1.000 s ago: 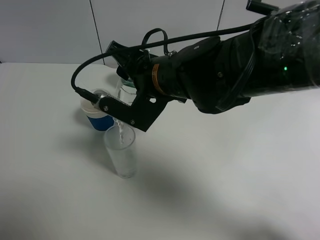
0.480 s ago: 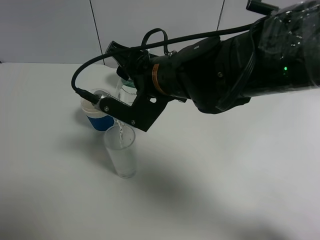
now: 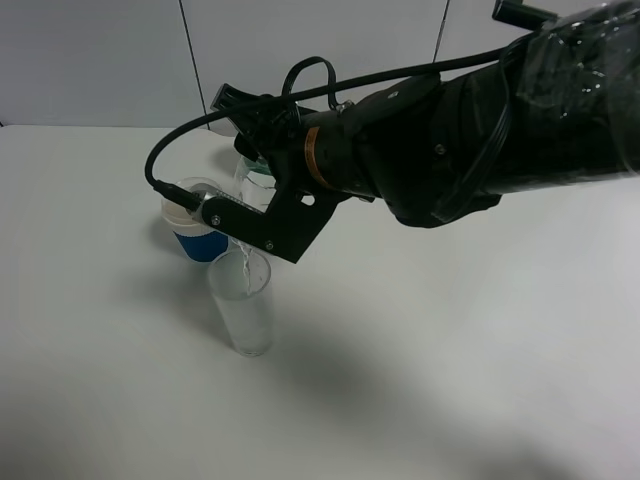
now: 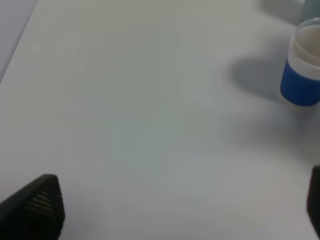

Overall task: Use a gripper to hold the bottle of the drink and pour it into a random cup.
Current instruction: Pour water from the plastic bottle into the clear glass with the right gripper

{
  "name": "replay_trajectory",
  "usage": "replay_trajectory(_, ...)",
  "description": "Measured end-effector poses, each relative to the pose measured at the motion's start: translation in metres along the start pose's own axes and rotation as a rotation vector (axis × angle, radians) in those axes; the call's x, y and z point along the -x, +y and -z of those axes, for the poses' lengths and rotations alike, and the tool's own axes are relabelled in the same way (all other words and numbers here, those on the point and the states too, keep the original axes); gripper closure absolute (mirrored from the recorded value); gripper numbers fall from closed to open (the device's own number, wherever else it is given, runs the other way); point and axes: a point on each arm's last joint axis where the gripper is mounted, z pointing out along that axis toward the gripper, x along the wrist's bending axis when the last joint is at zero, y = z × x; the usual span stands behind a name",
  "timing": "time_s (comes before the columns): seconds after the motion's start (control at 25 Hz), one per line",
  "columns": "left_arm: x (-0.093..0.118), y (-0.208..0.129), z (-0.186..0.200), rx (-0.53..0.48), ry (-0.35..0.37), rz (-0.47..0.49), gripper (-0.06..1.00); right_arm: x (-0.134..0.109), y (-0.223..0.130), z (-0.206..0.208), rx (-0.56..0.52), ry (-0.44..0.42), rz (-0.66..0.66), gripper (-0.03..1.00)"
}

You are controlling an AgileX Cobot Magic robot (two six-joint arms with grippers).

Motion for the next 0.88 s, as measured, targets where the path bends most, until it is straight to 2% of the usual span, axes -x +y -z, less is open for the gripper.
replay_trajectory(0.88, 0.0000, 0.0000, 0.0000, 0.000, 0.000, 0.000, -0.04, 0.0009, 0.0013, 0.0005, 0.001, -0.003, 0.043, 0.42)
